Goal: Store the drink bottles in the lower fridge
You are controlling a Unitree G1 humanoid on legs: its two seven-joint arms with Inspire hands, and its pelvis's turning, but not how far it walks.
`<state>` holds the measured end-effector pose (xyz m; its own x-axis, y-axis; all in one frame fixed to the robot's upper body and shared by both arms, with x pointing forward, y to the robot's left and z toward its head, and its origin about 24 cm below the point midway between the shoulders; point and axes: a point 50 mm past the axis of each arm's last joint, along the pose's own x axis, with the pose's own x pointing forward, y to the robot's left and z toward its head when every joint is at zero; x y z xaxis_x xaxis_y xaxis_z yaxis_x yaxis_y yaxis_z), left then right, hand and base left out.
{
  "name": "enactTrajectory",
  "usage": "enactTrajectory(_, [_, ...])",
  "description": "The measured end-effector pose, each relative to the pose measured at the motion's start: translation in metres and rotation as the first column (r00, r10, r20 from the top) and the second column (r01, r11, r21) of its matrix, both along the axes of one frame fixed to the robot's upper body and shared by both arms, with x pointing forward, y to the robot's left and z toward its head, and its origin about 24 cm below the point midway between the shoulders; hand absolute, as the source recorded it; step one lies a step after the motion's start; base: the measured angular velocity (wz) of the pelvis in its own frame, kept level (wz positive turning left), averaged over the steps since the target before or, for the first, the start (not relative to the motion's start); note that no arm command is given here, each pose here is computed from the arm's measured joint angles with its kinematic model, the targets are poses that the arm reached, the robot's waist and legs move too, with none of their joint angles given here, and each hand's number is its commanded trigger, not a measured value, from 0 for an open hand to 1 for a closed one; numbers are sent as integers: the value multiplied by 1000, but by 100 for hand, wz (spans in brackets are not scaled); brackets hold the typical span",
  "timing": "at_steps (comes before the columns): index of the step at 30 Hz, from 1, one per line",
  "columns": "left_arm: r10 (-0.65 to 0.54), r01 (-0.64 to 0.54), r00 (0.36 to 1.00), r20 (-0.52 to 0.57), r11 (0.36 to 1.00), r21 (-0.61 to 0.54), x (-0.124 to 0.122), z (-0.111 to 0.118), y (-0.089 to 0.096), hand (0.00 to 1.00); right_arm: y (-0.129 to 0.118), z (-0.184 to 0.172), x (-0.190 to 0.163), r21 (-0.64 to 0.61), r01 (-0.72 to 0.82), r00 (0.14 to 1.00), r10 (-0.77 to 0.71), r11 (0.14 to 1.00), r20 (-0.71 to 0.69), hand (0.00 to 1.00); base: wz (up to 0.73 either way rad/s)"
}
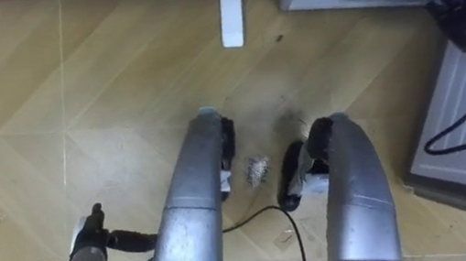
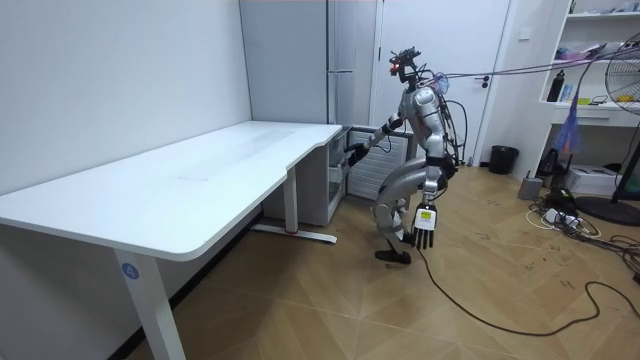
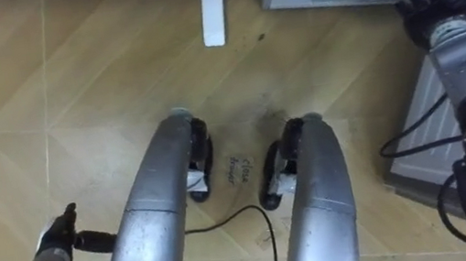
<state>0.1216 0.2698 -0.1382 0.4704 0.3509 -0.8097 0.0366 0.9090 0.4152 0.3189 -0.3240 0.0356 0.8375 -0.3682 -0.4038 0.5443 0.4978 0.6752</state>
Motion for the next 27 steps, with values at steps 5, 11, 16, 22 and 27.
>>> enactTrajectory(5, [54,-55,998,-32,999,-2,-23,-3,9,0,5,21,16,-5,1,999,-1,1000,43,0,18])
enactTrajectory(11, [95,-95,994,-61,995,-3,-39,-5,14,0,11,35,26,-7,23,998,-22,1000,62,0,22])
enactTrajectory(16, [111,-110,991,-69,994,12,-44,-4,19,0,16,43,29,1,49,998,-49,999,31,0,4])
enactTrajectory(22, [112,-111,992,-64,994,19,-44,-3,22,0,17,46,30,4,71,997,-71,997,9,0,1])
enactTrajectory(27, [115,-113,992,-59,993,35,-44,-1,28,0,15,48,30,12,102,995,-102,995,-4,0,1])
